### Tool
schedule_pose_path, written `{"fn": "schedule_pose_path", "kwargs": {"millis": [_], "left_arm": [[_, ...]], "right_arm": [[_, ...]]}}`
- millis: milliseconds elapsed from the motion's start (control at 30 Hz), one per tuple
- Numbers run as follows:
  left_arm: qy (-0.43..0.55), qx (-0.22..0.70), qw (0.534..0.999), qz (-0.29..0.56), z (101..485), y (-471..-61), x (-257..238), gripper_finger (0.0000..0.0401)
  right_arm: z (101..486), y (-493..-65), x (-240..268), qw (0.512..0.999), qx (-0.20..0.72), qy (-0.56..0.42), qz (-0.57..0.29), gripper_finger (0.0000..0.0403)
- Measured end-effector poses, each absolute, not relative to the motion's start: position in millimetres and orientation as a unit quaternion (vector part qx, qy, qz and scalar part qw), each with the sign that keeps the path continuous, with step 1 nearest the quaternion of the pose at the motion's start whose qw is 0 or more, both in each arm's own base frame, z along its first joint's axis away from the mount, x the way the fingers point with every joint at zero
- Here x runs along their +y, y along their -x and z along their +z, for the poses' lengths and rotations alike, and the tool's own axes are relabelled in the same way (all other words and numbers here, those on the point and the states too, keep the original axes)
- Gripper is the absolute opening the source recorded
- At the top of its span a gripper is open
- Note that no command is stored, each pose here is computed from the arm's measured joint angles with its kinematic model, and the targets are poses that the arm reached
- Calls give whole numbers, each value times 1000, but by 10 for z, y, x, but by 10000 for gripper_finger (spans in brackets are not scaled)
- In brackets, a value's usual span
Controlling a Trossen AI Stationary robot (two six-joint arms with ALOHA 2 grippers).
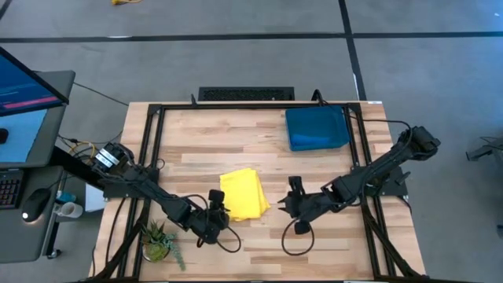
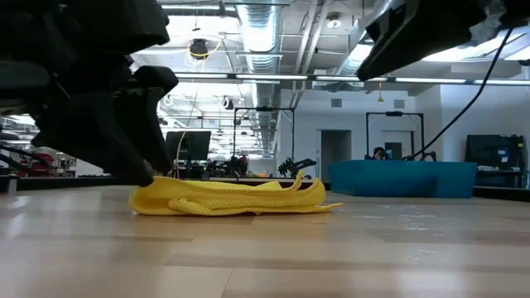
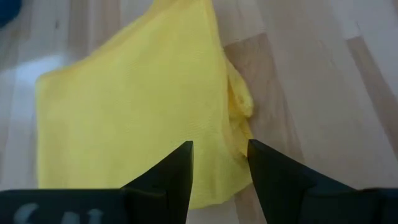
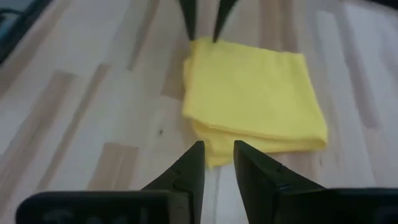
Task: Roll microfiber towels into tight, uniform cylinder then place into a basket
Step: Roll the yellow microfiber cloth
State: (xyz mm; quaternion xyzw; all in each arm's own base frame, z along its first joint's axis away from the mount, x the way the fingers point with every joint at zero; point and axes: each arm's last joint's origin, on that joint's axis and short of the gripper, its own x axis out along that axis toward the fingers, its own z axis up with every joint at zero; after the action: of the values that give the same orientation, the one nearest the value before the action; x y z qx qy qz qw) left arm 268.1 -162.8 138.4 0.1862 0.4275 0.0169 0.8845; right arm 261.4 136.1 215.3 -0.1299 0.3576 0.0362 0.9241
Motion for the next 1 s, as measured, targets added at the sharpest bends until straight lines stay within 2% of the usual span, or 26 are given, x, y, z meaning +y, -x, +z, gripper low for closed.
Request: {"fn": "schedule_pose_path", "kwargs": {"millis": [167, 367, 533, 800, 1000], "left_arm": [[-150, 446, 883, -9, 1372, -2696, -1611, 153], [-144, 447, 883, -22, 1350, -2710, -1628, 175], [-151, 443, 883, -27, 1355, -2716, -1632, 189], [-174, 431, 885, -36, 1358, -2759, -1614, 191], [-182, 432, 883, -28, 1286, -2812, -1577, 191]], "right_arm": [[2134, -2720, 1343, 927, 340, 143, 68, 124], [1797, -2901, 1425, 900, 346, 246, 102, 161], [1601, -3067, 1504, 893, 340, 273, 111, 183], [1354, -3295, 1583, 864, 367, 321, 125, 192], [1174, -3396, 1512, 848, 399, 332, 105, 189]]}}
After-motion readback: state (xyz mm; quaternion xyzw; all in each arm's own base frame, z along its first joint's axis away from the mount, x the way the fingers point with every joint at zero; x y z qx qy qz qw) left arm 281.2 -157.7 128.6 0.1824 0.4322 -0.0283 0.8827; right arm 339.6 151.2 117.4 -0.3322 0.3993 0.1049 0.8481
